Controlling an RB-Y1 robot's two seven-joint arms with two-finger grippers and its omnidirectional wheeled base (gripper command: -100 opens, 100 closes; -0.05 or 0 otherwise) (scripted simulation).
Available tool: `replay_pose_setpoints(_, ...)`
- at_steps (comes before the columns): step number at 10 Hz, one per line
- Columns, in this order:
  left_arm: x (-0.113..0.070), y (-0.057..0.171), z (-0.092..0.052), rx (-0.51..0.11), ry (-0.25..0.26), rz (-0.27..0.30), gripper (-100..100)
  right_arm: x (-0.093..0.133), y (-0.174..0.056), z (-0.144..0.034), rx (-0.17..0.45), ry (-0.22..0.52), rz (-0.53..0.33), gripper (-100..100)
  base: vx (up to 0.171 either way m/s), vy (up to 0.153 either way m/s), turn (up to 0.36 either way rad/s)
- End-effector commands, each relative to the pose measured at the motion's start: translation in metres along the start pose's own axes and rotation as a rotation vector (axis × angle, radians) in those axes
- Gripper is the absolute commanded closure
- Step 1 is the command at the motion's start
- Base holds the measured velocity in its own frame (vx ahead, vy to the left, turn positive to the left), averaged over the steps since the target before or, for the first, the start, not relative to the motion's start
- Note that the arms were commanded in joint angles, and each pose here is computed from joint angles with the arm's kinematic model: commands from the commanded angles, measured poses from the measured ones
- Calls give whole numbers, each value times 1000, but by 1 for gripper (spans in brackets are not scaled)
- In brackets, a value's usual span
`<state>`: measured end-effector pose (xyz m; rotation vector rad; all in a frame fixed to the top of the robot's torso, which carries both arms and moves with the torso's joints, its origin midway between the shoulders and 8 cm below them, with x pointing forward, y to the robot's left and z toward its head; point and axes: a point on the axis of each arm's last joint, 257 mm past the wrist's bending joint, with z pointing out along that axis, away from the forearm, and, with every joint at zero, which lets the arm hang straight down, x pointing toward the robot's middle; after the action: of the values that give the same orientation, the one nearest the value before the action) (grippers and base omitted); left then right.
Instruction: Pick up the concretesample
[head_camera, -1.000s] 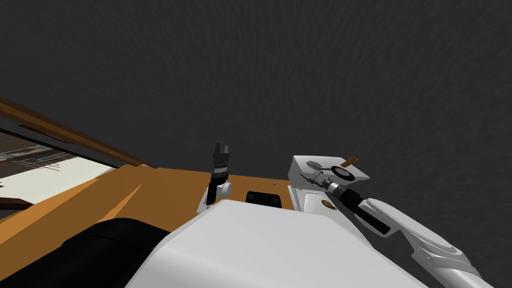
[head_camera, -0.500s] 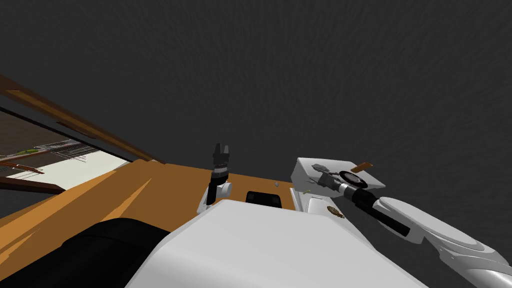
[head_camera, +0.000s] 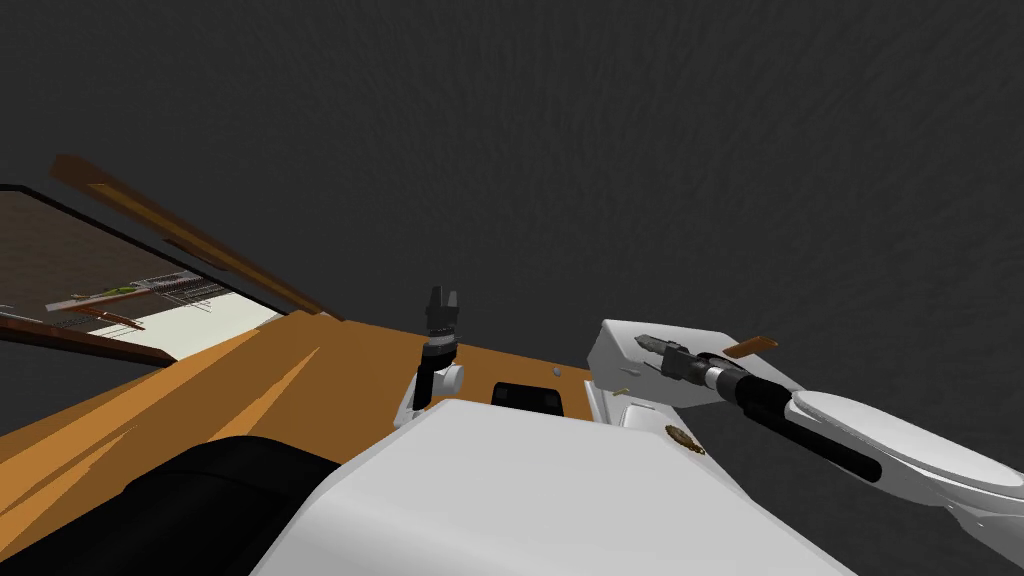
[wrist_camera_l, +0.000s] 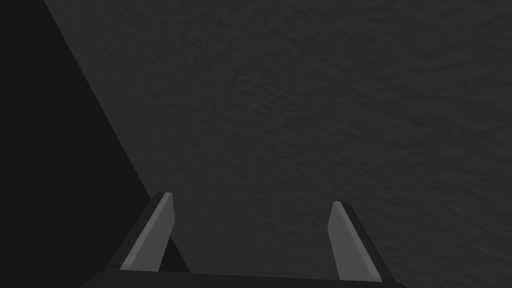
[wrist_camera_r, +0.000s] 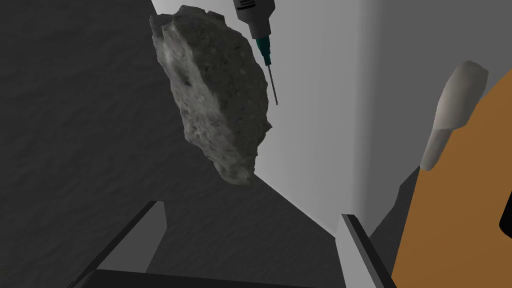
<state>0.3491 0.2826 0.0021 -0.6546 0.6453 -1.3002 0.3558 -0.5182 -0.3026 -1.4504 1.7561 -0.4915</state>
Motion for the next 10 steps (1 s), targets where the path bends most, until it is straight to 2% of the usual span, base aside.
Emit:
replay_pose_setpoints(1, 0, 0, 0, 0, 0, 0, 0, 17, -5, -7, -17, 40, -63, -100, 6, 30, 100)
replay_pose_setpoints(2, 0, 0, 0, 0, 0, 0, 0, 30, -10, -13, -30, 73, -114, -100, -1, 48, 93)
replay_pose_setpoints(4, 0, 0, 0, 0, 0, 0, 0, 32, -9, -11, -31, 72, -113, -100, 2, 13, 24)
replay_pose_setpoints(5, 0, 0, 0, 0, 0, 0, 0, 32, -10, -11, -31, 74, -116, 0, 0, 0, 0)
replay_pose_setpoints(6, 0, 0, 0, 0, 0, 0, 0, 34, -9, -7, -29, 87, -105, -100, -26, -16, 121)
replay_pose_setpoints(10, 0, 0, 0, 0, 0, 0, 0, 37, -9, 1, -21, 112, -83, -100, -47, -31, 91)
